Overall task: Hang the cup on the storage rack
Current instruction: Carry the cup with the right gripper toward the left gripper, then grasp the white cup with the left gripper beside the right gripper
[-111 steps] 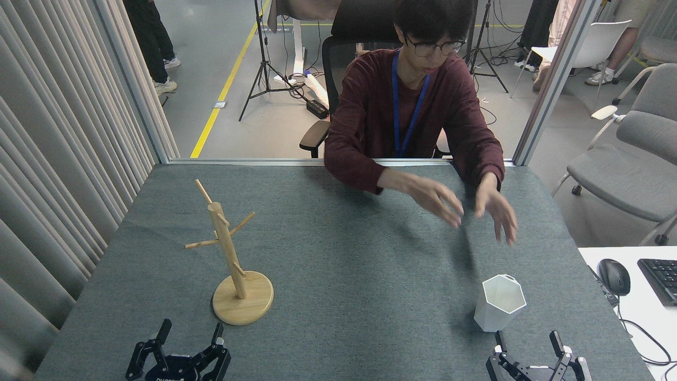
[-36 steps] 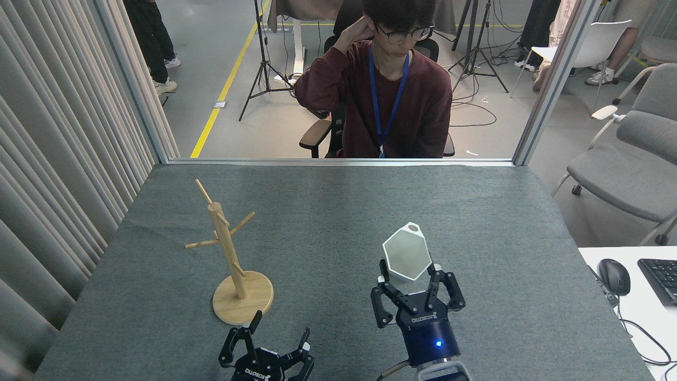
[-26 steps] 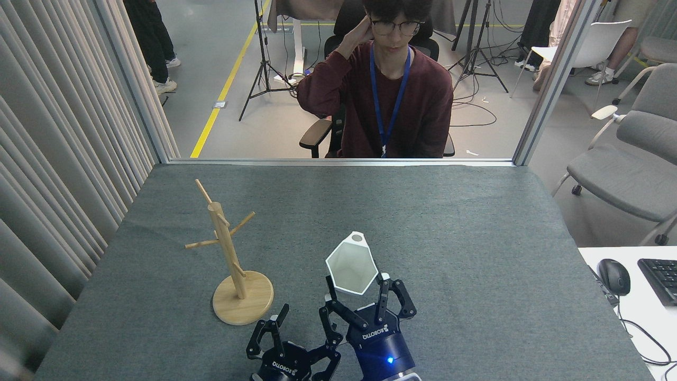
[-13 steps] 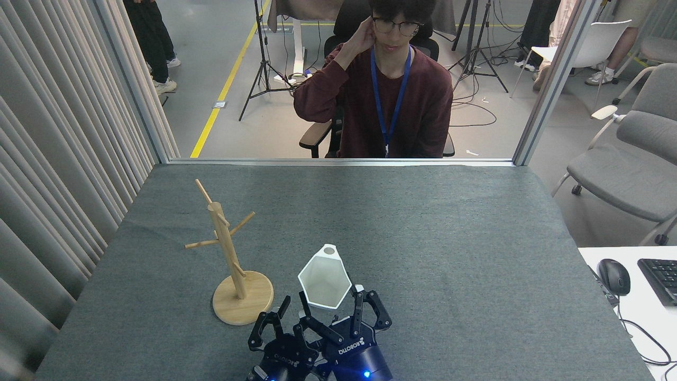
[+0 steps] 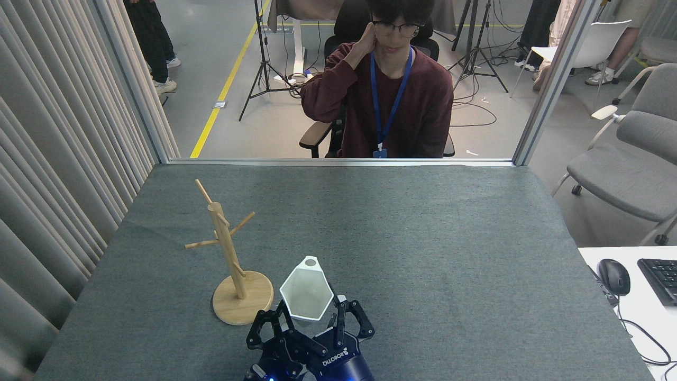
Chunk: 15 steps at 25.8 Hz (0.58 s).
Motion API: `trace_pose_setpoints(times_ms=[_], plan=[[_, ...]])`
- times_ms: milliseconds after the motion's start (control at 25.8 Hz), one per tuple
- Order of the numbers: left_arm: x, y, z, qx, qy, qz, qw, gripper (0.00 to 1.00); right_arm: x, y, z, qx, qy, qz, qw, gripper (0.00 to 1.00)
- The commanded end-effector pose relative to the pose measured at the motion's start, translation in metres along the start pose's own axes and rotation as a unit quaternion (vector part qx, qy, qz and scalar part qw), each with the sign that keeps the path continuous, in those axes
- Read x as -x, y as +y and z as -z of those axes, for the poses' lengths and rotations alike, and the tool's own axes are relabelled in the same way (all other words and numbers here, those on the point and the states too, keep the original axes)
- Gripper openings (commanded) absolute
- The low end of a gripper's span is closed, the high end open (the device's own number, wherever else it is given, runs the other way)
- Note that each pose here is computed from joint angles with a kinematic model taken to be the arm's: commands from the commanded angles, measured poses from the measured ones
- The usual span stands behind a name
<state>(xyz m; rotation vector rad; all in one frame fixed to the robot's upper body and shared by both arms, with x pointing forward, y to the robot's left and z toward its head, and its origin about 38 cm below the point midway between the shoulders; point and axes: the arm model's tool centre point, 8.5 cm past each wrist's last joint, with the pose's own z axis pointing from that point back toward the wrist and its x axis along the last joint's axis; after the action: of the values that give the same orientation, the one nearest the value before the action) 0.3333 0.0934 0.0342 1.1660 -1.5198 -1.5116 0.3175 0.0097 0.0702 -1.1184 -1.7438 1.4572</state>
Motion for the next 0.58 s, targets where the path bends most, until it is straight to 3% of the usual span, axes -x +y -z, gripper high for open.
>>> trace_pose_setpoints(times_ms=[0,542], plan=[[0.0004,0.0003,0.0001,-0.002,-0.001,0.001,1.000,1.00,-0.0040,0.0001,-0.0001,-0.002,-0.006,0.002,1.000,0.54],[0.0015,0.0006,0.0001,-0.006,-0.001,0.002,1.000,1.00,-0.0022,0.0008,-0.0010,-0.025,-0.003,0.024,0.999,0.55]])
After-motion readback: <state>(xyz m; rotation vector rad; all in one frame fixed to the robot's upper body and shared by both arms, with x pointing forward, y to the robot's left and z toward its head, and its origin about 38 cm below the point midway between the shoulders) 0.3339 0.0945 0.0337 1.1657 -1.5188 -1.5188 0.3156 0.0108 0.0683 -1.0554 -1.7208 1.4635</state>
